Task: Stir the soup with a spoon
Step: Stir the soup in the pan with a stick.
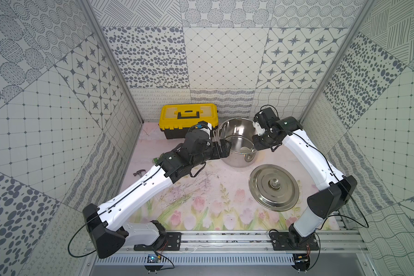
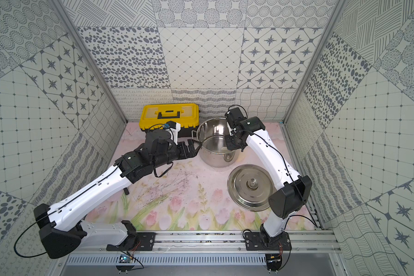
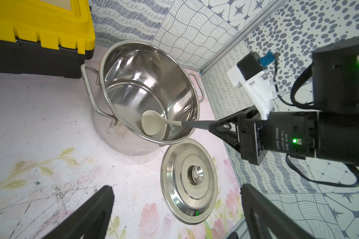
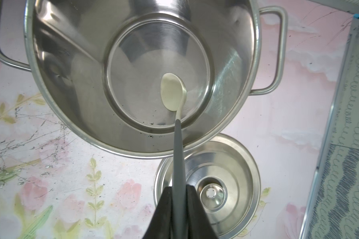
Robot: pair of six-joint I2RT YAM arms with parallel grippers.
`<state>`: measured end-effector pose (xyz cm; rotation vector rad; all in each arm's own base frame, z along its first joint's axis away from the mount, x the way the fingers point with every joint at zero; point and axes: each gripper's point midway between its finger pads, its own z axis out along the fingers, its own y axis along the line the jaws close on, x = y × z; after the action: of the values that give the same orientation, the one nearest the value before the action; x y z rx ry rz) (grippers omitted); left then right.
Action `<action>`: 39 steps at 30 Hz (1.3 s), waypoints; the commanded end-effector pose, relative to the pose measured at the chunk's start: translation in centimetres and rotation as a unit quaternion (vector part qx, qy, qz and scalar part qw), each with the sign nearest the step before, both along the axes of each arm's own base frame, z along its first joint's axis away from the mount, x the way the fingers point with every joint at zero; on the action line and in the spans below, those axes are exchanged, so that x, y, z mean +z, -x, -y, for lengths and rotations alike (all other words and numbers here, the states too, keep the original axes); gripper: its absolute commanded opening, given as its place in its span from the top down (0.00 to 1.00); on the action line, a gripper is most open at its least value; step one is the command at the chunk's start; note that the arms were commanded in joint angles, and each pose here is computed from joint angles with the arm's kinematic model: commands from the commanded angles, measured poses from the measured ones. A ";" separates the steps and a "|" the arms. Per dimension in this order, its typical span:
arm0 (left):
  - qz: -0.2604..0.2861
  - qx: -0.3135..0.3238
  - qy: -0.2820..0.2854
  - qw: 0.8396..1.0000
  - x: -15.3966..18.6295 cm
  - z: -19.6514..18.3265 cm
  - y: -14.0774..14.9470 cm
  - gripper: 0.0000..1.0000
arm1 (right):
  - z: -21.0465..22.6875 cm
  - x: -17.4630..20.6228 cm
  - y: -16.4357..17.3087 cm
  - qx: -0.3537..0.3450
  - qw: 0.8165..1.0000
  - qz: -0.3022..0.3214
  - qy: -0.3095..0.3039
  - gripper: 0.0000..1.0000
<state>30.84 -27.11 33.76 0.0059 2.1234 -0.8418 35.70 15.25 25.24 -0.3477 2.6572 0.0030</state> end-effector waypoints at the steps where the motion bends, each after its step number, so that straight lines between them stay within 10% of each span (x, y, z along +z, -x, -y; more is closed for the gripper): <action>1: 0.015 -0.013 0.010 1.000 1.0 0.5 0.0 0.01 | -2.4 1.5 -0.9 -0.002 0.998 0.034 -0.051 1.00; 25: 0.019 -0.001 0.006 1.000 1.1 0.0 -0.1 0.00 | -2.4 5.2 -9.0 -0.018 0.994 0.105 -0.008 1.00; 39: 0.020 -0.009 0.004 1.000 1.0 0.3 -0.1 0.00 | 2.5 4.5 -6.1 -0.025 0.995 0.080 0.045 1.00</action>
<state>30.82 -27.06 33.83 0.0052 2.1211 -0.8413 42.87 14.06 27.68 -0.2949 2.5640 -0.1230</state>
